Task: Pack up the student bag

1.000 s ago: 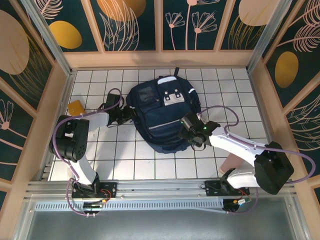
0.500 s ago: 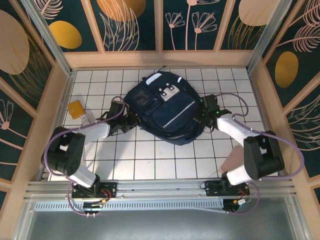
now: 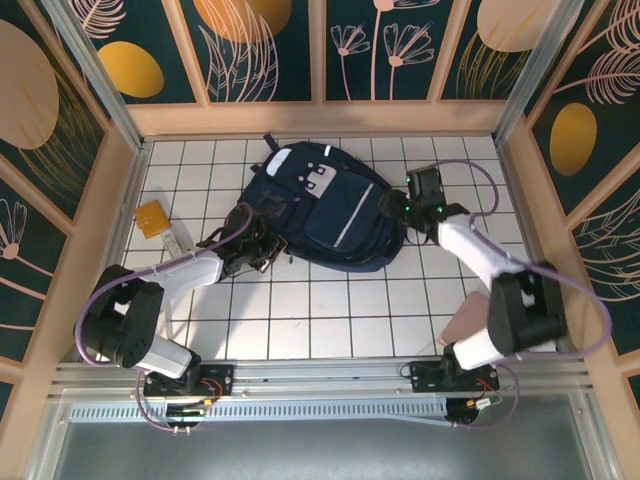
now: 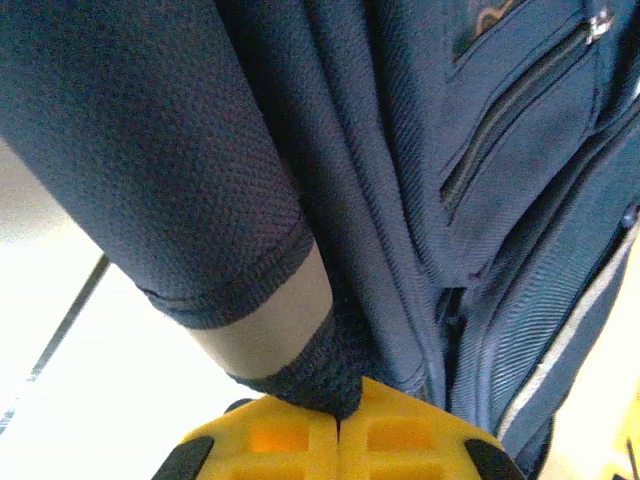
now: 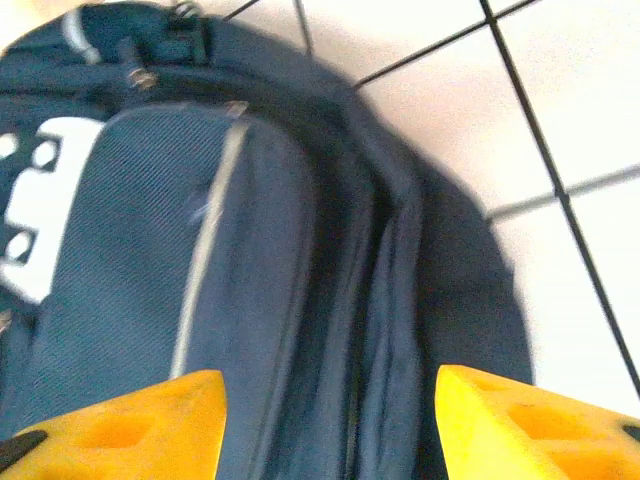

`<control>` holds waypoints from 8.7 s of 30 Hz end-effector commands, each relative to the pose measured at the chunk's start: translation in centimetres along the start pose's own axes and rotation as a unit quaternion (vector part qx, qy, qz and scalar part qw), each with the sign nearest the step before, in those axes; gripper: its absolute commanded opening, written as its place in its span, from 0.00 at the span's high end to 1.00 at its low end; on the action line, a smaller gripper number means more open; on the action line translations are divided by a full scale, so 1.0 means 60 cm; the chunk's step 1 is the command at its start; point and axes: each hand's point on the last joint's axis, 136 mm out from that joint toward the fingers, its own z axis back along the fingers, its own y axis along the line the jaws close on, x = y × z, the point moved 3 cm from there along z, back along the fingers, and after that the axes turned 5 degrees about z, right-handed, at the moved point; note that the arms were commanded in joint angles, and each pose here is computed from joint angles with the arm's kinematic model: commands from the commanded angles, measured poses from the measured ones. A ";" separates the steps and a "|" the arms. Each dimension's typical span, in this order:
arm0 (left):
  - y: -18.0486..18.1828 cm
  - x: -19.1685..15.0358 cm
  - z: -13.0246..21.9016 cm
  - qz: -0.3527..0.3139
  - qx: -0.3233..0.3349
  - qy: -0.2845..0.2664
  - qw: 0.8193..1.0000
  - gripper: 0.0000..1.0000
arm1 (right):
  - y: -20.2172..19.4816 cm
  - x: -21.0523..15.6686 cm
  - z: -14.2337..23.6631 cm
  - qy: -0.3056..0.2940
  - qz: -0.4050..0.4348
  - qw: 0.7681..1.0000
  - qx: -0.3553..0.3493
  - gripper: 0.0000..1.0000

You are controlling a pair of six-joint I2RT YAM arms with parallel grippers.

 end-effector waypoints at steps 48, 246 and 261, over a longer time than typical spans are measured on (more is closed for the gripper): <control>-0.093 -0.102 0.061 0.195 -0.066 0.150 0.967 1.00 | 0.269 -0.263 0.013 -0.428 0.352 0.827 0.090 0.58; 0.043 -0.105 0.069 -0.265 0.049 0.162 0.949 0.51 | -0.013 -0.044 -0.081 -0.075 0.190 0.971 0.127 0.58; -0.098 -0.100 0.170 -0.716 -0.046 0.068 0.693 0.31 | 0.001 0.025 -0.033 -0.014 0.322 0.941 0.101 0.56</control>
